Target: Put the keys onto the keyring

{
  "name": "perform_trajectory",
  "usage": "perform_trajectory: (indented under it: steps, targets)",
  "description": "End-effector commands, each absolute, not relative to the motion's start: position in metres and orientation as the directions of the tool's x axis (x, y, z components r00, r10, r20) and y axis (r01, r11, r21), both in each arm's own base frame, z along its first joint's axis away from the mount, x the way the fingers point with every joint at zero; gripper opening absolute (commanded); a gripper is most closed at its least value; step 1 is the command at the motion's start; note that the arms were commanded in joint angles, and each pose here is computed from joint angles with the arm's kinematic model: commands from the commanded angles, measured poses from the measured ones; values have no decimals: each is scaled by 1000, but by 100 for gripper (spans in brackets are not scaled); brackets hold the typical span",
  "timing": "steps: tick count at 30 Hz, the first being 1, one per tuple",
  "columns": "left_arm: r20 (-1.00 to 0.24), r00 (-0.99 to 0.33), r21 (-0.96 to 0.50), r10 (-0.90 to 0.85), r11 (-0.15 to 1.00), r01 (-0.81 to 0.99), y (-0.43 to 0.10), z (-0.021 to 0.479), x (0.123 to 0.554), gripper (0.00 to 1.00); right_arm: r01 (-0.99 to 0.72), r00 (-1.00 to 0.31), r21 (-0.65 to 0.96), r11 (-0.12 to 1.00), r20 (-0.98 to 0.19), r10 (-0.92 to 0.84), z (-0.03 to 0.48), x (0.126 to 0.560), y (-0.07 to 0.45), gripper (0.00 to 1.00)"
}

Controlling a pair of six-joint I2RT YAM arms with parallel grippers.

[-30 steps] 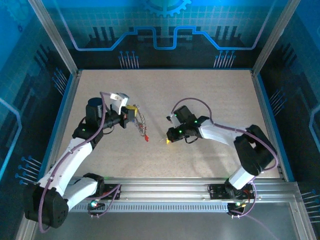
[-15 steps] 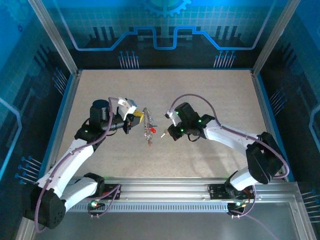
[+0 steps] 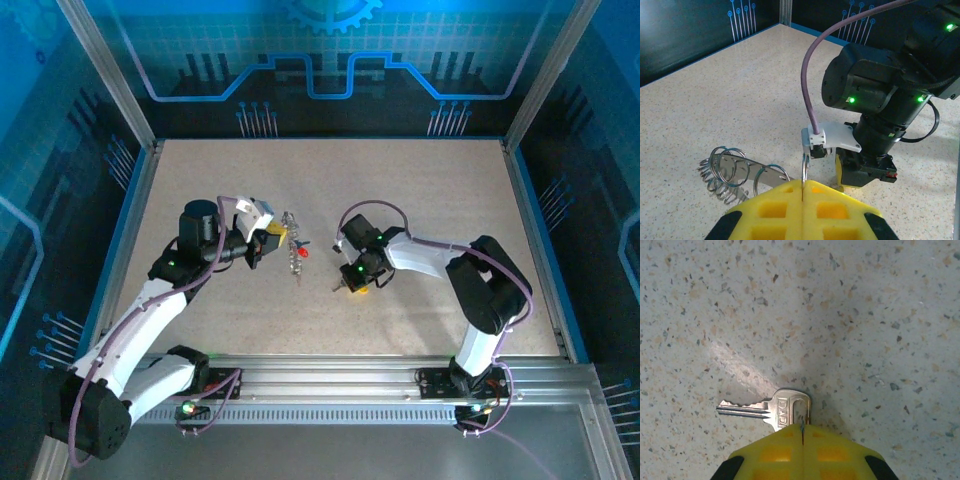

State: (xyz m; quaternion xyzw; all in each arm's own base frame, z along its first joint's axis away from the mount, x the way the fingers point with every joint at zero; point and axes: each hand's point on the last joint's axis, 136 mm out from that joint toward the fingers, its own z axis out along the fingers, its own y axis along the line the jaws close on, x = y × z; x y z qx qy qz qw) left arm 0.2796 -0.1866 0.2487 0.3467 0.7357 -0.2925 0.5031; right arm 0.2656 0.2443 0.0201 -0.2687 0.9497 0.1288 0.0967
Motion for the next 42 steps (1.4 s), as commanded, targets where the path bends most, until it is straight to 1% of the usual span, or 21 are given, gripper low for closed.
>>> perform_trajectory:
  steps: [1,5,10,15,18,26,28,31,33,34,36,40,42]
  targets:
    - [-957,-192,-40,218,556,830,-190,262,272,0,-523,-847,227,821,-250,-470,24,271,250,7]
    - [-958,-185,-33,218,559,829,-190,262,271,0,-534,-840,241,810,-258,-477,27,274,251,10]
    - [-957,-190,-36,219,561,827,-189,261,272,0,-535,-841,273,799,-260,-475,29,272,250,15]
    - [-954,-200,-40,223,566,823,-189,260,274,0,-537,-841,289,793,-256,-476,25,268,251,14]
    - [-954,-203,-45,222,564,825,-190,260,274,0,-537,-842,296,790,-251,-478,23,268,253,11]
    - [-954,-207,-47,218,572,819,-189,260,276,0,-531,-846,272,803,-234,-480,16,270,249,17]
    - [-954,-205,-46,217,573,818,-189,262,276,0,-529,-847,276,803,-237,-476,17,270,249,17]
    - [-955,-205,-47,213,575,817,-189,261,276,0,-530,-846,278,801,-239,-477,17,269,249,16]
    - [-956,-203,-46,213,573,818,-189,261,276,0,-528,-847,272,805,-243,-474,16,270,248,13]
    - [-955,-204,-46,215,572,819,-189,261,276,0,-528,-846,272,805,-249,-471,17,270,248,10]
    - [-955,-207,-46,215,578,815,-188,262,276,0,-531,-843,277,801,-262,-469,19,269,249,1]
    - [-954,-207,-48,218,571,820,-189,259,276,0,-560,-823,306,770,-310,-475,33,267,254,0]
    - [-952,-201,-36,233,565,824,-189,259,275,0,-587,-799,306,749,-365,-477,47,266,257,0]
